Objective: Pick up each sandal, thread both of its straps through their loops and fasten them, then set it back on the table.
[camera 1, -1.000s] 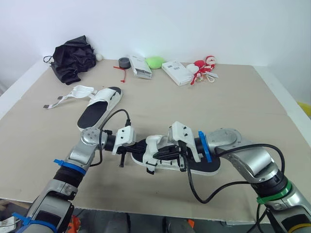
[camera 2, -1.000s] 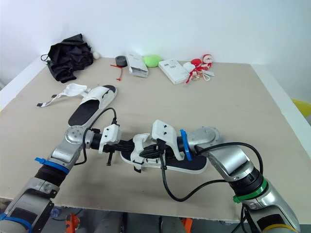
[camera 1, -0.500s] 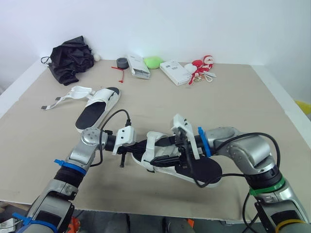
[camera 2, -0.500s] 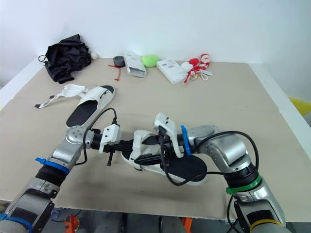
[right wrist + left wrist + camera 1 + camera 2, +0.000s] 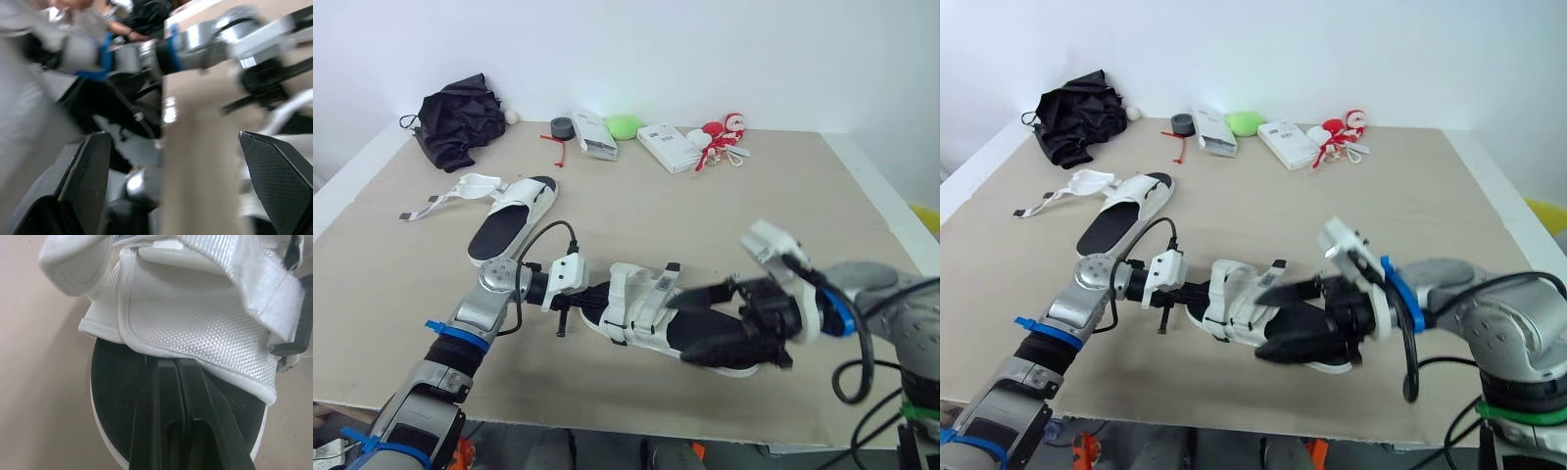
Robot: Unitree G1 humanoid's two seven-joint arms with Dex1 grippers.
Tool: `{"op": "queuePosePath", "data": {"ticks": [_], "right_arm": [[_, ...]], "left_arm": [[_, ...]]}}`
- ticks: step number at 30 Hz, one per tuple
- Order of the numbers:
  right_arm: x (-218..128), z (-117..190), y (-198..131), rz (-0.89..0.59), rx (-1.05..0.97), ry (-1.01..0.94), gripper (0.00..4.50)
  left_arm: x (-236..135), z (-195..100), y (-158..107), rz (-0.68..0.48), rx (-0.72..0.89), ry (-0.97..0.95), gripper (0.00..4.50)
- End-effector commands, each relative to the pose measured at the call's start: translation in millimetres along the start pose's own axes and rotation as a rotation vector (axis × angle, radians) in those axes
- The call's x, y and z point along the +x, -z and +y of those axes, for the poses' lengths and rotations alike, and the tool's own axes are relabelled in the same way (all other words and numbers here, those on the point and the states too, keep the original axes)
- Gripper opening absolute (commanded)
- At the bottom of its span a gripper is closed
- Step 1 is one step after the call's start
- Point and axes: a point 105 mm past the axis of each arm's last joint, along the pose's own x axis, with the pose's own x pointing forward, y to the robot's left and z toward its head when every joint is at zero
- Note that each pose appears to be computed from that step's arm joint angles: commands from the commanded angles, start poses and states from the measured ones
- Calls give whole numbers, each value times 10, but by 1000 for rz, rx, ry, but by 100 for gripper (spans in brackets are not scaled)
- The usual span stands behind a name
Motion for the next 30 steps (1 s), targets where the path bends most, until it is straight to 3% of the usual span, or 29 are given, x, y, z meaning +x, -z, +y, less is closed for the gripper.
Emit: {"op": "queuePosePath", "data": {"ticks": [1, 4, 8, 21, 30], "right_arm": [[212, -29, 152, 45, 57, 28, 448], [268, -468, 112, 32, 123, 223, 448], [262, -664, 48, 38, 131, 317, 448], [175, -919, -202, 18, 35, 450, 448], [199, -860, -215, -12, 9, 443, 448]], "left_arm": [[13, -238, 455, 144, -135, 67, 0], [20, -216, 442, 146, -129, 73, 0], [16, -191, 429, 146, -123, 72, 0], [11, -214, 440, 147, -125, 71, 0], [12, -234, 439, 143, -130, 67, 0]]}}
